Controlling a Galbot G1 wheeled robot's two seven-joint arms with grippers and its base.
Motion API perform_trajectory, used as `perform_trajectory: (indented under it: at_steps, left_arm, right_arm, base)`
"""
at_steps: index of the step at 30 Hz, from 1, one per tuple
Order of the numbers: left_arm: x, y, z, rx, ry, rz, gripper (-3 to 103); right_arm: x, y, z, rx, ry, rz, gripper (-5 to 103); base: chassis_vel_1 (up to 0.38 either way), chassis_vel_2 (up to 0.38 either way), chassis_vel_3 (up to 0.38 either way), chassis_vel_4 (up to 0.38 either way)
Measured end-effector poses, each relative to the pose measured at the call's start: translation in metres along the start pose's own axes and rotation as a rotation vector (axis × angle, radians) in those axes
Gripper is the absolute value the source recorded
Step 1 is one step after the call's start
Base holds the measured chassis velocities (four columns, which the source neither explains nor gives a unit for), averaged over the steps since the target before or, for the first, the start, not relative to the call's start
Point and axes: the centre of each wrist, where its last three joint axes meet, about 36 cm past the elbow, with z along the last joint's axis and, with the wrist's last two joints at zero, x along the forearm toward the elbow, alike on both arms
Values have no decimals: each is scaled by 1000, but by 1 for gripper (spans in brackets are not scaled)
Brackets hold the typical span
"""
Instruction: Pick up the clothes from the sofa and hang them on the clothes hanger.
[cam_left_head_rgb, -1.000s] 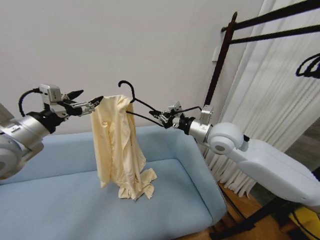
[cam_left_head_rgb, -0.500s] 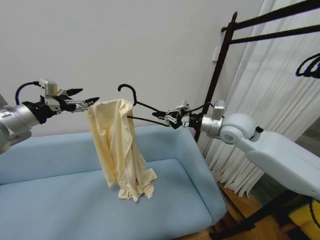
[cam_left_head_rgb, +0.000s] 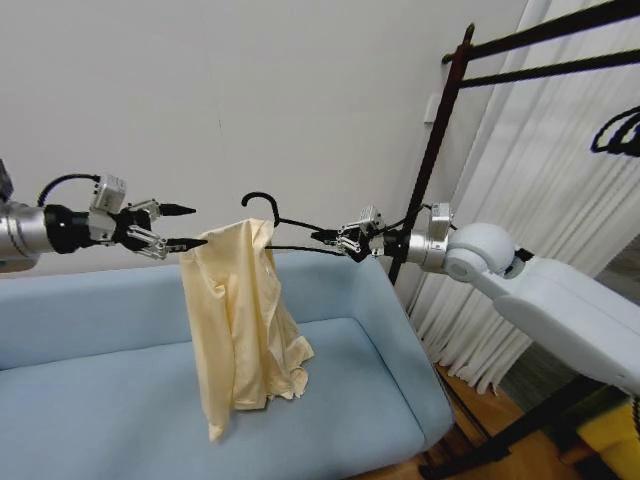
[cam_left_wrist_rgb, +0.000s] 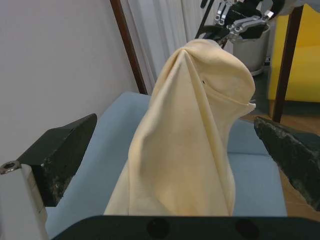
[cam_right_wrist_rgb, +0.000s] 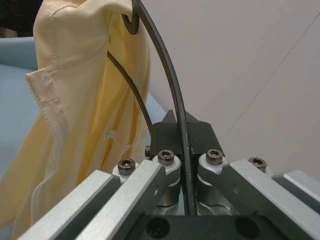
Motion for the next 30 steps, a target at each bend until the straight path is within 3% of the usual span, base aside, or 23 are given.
perform_trajectory:
  at_steps: [6, 10, 17, 20, 23, 30]
  left_arm:
    - [-4, 0, 9, 10, 35, 14, 103]
    - [-6, 0, 14, 12, 66, 7, 100]
    - [-11, -5, 14, 17, 68, -1, 69]
    - [-12, -7, 14, 18, 63, -3, 64]
    - [-13, -8, 13, 19, 56, -6, 47]
    - [-12, -9, 12, 18, 45, -5, 26]
  right_arm:
    - [-4, 8, -6, 3, -15, -19, 2]
    - [-4, 11, -9, 4, -22, -27, 2]
    - [-5, 16, -11, 3, -24, -27, 2]
    - [-6, 18, -10, 2, -24, -30, 2]
    - [-6, 22, -10, 1, -22, -30, 2]
    - [-2, 24, -9, 3, -12, -23, 2]
  base:
    - [0, 0, 0, 0]
    - [0, 0, 0, 0]
    - [0, 0, 0, 0]
    - [0, 0, 0, 0]
    - [0, 0, 0, 0]
    - [0, 0, 0, 0]
